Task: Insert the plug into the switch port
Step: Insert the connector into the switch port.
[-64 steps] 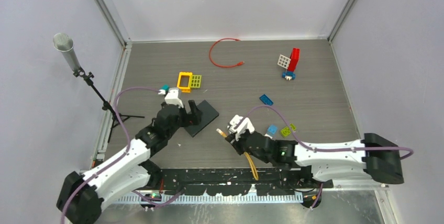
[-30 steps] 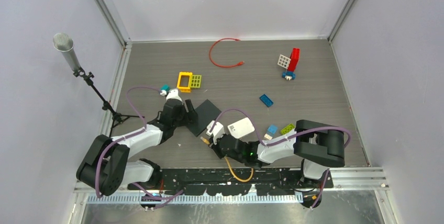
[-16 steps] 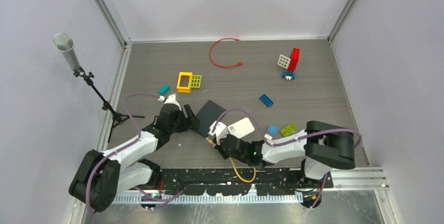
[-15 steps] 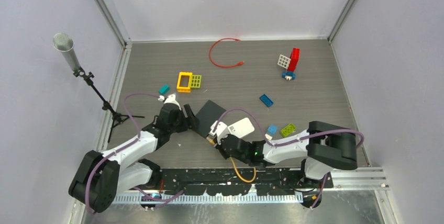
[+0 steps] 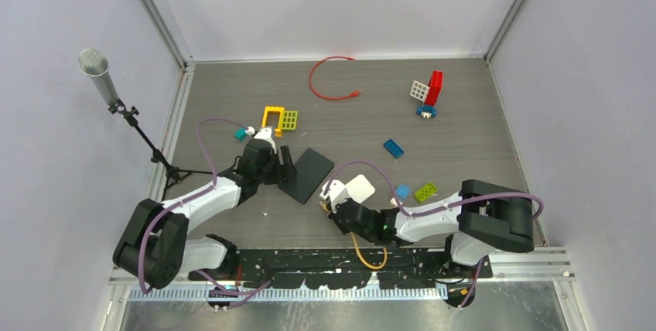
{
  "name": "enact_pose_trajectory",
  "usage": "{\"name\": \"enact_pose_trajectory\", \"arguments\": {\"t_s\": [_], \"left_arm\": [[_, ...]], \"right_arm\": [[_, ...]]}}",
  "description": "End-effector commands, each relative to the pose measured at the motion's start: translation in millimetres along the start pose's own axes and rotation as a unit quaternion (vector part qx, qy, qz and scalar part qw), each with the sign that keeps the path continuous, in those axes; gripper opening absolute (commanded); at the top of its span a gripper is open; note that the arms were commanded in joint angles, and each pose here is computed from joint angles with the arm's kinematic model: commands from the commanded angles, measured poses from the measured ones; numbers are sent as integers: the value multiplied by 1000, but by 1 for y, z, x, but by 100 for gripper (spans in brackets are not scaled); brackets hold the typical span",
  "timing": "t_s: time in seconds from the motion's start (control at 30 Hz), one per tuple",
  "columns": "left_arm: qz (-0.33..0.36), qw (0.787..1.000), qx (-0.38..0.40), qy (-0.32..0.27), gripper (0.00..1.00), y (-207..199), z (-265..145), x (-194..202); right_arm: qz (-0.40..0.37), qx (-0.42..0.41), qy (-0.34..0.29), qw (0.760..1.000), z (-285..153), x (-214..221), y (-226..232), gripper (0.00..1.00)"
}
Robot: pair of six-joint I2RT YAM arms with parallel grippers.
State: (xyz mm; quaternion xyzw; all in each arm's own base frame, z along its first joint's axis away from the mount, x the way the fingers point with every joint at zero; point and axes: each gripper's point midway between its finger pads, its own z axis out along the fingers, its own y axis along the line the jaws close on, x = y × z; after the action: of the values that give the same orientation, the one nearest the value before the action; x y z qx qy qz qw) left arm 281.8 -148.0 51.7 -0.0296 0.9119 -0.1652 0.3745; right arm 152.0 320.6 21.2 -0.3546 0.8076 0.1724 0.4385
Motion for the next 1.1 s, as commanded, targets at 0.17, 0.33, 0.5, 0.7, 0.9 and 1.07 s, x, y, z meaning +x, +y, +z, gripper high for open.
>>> {"name": "enact_pose_trajectory", "arguments": {"t_s": [0.17, 0.33, 0.5, 0.7, 0.9, 1.07], "left_arm": [[2, 999, 48, 2, 72, -11, 7, 9], [-1, 999, 52, 7, 70, -9, 8, 17], [-2, 999, 49, 17, 68, -9, 11, 21], [-2, 998, 56, 35, 66, -12, 18, 27], [-1, 998, 57, 39, 65, -12, 20, 28], [-2, 998, 55, 40, 65, -12, 20, 29]], "right_arm": [[23, -11, -35, 999, 12, -27, 8, 0], [35, -25, -39, 998, 16, -32, 11, 0], [39, -31, -45, 998, 19, -40, 14, 0], [46, -28, -50, 997, 25, -43, 9, 0], [54, -38, -51, 997, 28, -46, 9, 0], [59, -41, -50, 996, 30, -46, 11, 0]]}}
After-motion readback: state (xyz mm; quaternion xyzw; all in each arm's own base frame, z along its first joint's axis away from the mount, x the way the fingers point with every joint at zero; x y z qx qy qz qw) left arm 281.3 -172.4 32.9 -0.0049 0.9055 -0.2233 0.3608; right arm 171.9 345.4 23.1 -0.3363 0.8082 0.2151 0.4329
